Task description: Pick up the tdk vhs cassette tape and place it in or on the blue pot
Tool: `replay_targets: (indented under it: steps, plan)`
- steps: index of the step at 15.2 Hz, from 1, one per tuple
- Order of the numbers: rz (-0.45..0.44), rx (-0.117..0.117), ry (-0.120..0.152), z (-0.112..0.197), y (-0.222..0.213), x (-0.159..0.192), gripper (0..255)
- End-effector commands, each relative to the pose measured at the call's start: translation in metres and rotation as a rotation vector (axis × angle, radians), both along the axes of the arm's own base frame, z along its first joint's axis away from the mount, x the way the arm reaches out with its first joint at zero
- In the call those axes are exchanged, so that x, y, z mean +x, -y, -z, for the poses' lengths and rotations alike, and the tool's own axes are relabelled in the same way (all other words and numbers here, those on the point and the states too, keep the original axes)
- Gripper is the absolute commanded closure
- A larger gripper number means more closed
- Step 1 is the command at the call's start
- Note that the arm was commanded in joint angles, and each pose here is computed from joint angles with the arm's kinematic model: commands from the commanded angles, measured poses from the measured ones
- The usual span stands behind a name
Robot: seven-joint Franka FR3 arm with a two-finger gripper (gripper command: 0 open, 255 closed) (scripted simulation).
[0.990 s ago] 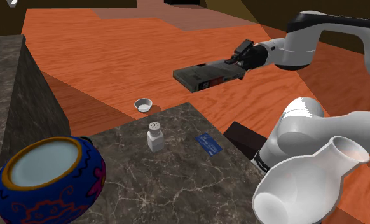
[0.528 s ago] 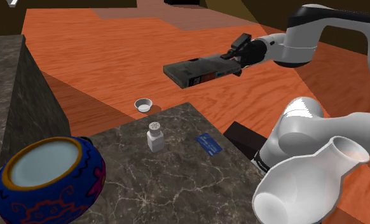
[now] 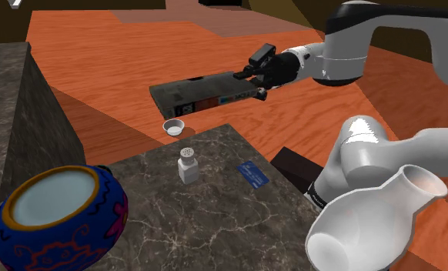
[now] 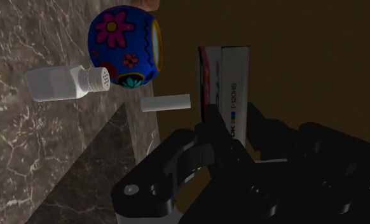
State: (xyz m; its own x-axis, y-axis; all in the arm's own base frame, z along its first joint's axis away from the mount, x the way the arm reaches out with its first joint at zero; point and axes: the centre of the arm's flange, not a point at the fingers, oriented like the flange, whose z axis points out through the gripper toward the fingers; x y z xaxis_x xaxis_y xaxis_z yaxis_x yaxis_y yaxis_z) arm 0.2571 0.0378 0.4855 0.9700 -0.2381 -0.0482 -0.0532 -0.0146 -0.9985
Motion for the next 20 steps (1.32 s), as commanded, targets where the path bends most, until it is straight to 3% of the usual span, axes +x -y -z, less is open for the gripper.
replay_targets:
  steps: [1, 20]
  plan:
    - [0.003, 0.003, -0.001, 0.002, -0.026, 0.004, 255]
    - [0.003, 0.003, -0.001, 0.003, -0.271, 0.062, 255]
